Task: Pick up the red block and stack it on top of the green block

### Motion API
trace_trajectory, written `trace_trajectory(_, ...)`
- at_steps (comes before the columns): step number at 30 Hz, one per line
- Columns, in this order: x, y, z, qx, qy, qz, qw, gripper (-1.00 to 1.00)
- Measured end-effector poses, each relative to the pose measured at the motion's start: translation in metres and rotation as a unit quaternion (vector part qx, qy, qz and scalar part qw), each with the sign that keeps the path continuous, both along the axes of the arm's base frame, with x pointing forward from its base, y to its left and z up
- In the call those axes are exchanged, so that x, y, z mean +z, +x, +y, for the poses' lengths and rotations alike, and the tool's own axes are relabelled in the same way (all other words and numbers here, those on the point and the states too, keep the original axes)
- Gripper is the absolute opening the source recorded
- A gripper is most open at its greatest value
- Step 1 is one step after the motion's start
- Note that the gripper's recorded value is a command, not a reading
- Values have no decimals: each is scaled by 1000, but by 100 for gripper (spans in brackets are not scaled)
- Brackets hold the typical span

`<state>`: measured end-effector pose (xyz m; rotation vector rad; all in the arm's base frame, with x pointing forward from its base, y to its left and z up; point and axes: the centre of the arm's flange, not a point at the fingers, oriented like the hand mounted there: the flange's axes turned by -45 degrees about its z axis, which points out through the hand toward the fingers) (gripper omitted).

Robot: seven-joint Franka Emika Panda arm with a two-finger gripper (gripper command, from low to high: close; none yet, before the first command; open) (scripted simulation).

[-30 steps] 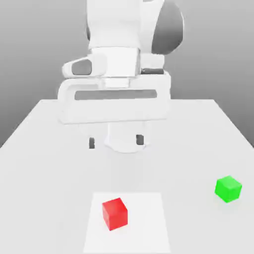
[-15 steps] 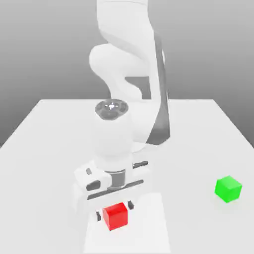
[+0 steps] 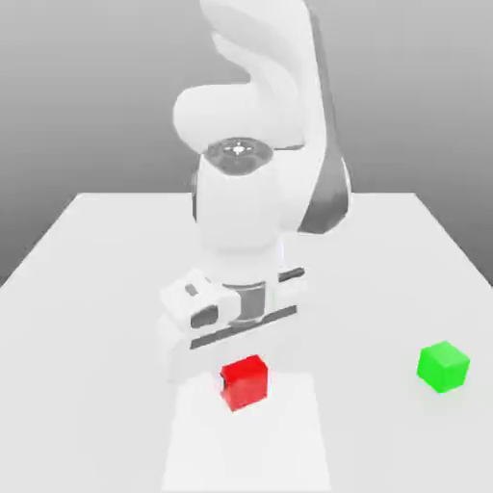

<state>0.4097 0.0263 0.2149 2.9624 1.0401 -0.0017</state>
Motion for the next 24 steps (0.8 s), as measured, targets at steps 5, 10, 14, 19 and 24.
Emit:
trace_trajectory(5,6,-5,56,127,-1,0,992,-100)
trace_trajectory(10,12,-18,112,252,-1,0,968,-100)
trace_trajectory(14,17,-34,155,348,-1,0,937,-100)
trace_trajectory(19,23,-61,205,464,-1,1,886,-100)
trace_trajectory(24,28,-94,252,572,0,1,820,-100)
